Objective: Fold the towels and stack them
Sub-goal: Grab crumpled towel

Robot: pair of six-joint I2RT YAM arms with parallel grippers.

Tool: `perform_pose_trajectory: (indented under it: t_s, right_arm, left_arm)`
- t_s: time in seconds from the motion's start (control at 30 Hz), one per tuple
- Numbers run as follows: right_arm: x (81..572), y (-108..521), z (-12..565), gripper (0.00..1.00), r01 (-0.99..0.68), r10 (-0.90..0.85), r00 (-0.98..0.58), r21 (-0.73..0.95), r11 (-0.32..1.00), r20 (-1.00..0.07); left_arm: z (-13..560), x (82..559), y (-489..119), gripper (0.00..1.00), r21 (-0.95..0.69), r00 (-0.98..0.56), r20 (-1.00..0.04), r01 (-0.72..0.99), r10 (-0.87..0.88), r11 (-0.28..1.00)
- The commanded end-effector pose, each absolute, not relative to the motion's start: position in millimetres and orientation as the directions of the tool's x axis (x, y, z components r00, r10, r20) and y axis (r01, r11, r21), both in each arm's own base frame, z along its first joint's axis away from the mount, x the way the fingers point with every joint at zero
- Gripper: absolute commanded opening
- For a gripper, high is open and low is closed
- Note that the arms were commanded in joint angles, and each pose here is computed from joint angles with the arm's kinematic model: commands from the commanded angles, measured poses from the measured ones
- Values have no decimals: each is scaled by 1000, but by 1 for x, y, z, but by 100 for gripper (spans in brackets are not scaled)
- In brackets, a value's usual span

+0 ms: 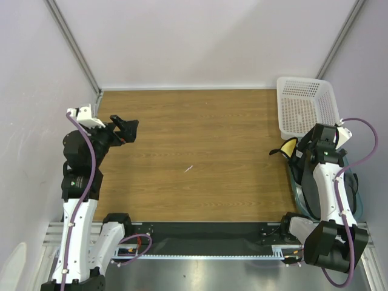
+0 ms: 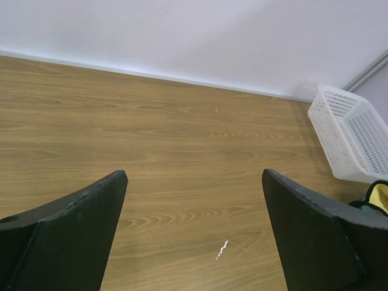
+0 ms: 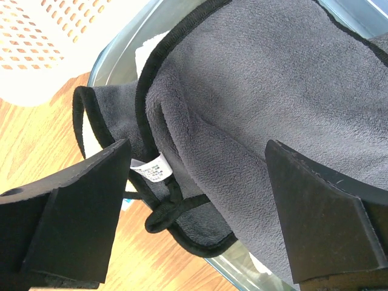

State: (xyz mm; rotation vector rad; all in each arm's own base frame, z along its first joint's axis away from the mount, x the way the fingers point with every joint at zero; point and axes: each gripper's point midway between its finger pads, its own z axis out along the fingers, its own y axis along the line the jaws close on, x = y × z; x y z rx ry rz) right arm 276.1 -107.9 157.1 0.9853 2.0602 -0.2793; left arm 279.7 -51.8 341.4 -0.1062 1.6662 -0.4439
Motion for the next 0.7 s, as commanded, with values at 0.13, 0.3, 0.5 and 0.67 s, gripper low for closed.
perform_pose_trajectory:
  t_s: [0.13, 0.3, 0.5, 0.67]
  right_arm:
    - [281, -112, 163, 96, 728, 536, -336, 147, 669, -775]
    - [282, -112, 155, 95, 733, 542, -337, 147, 664, -770]
    - [280, -116, 143, 91, 750, 542, -368, 104, 653, -756]
    - [277, -117, 138, 87, 754, 538, -360, 101, 648, -762]
  left_arm:
    - [351, 278, -52, 100, -321, -108, -946, 206, -304, 925]
    - [353, 276, -51, 100, -319, -101, -947, 204, -304, 926]
    - [355, 274, -54, 100, -320, -94, -947, 220, -306, 922]
    - [351, 276, -54, 100, -322, -108, -946, 220, -305, 921]
